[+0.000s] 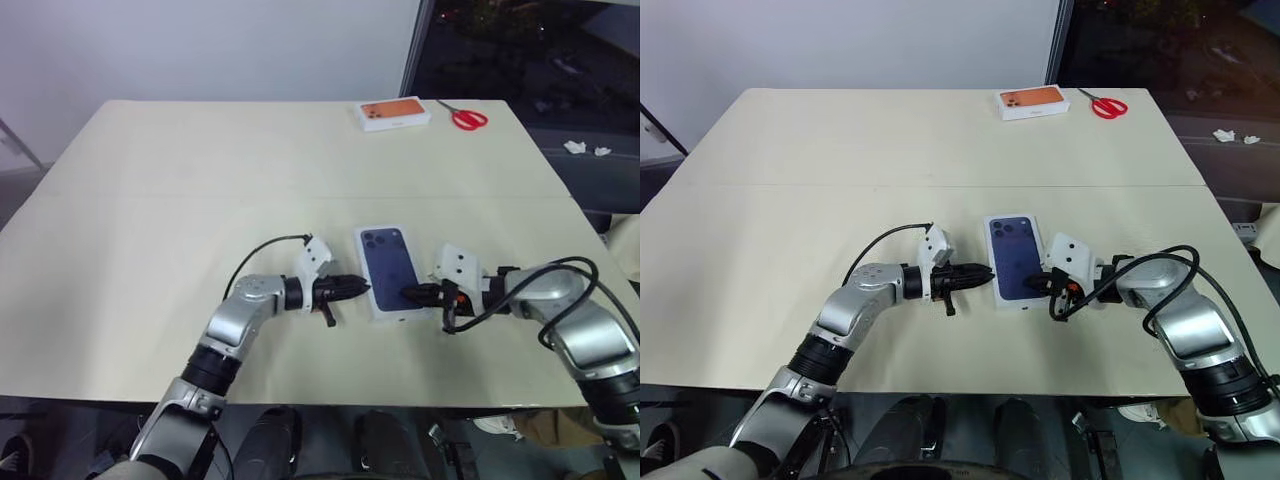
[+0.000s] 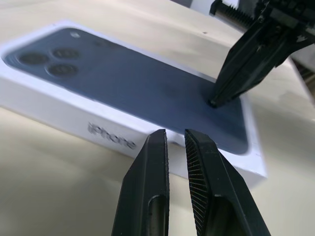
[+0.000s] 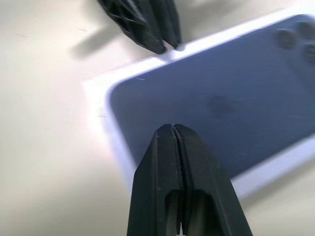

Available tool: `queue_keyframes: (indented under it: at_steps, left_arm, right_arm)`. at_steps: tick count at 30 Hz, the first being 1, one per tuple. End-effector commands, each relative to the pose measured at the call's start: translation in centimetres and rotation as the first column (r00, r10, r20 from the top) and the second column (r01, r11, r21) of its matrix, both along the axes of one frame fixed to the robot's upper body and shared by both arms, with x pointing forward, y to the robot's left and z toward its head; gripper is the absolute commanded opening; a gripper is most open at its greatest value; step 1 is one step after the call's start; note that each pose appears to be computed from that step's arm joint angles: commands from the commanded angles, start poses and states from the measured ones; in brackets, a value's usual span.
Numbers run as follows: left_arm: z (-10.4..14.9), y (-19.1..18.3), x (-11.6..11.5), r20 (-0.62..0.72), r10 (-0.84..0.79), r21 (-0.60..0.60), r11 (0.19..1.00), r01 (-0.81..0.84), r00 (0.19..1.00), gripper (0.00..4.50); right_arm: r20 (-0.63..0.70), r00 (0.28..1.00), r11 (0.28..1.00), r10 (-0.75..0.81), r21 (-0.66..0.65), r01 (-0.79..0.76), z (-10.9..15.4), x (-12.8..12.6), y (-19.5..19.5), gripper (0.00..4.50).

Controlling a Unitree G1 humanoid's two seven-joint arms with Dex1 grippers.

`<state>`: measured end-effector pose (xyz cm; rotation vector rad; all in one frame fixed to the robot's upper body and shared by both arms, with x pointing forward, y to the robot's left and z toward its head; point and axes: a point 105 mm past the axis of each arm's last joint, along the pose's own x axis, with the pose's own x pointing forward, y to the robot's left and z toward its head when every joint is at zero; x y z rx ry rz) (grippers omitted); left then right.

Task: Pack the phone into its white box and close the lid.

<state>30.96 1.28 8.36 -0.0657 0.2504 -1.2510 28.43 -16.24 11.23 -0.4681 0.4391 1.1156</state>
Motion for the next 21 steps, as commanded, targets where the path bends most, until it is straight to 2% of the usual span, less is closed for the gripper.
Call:
queue_keyframes:
  at_steps: [1,3,5,6,9,10,15,18,21]
  left_arm:
    - [3.2,1.4,1.2,0.022,0.054,-0.108,0.993,-0.051,0.998,0.9]
    - [4.6,2.3,2.0,0.031,0.101,-0.15,0.984,-0.096,0.994,1.51]
    - [6.7,4.1,2.6,0.076,0.139,-0.183,0.975,-0.123,0.987,2.59]
    - [7.5,5.2,2.8,0.095,0.162,-0.191,0.971,-0.141,0.982,2.98]
    - [8.4,8.2,2.7,0.161,0.19,-0.123,0.977,-0.171,0.969,4.44]
    - [8.4,8.7,2.6,0.16,0.189,-0.105,0.979,-0.174,0.969,4.5]
    - [8.5,13.2,1.1,0.221,0.211,-0.038,0.977,-0.208,0.952,4.5]
    - [7.1,15.6,-0.3,0.206,0.234,0.031,0.969,-0.245,0.95,4.5]
    - [5.8,18.1,-1.6,0.188,0.286,0.08,0.949,-0.305,0.94,4.5]
  right_arm:
    - [0.028,0.999,0.991,-0.03,0.134,0.026,2.7,1.3,0.9,0.29]
    - [0.042,0.998,0.984,-0.045,0.174,0.038,3.5,1.9,1.2,0.93]
    - [0.062,0.995,0.97,-0.072,0.235,0.056,4.7,2.6,1.6,2.03]
    - [0.062,0.995,0.966,-0.073,0.254,0.055,5.1,2.8,1.7,2.44]
    - [0.076,0.995,0.968,-0.058,0.249,0.037,5.3,2.9,1.7,3.89]
    - [0.076,0.996,0.968,-0.056,0.247,0.036,5.3,2.9,1.6,4.39]
    - [0.091,0.995,0.965,-0.045,0.261,0.02,5.8,2.8,1.1,4.48]
    - [0.081,0.996,0.948,-0.047,0.318,0.019,6.5,2.7,0.7,4.48]
    - [0.071,0.997,0.953,-0.029,0.304,0.006,5.7,1.9,0.2,4.48]
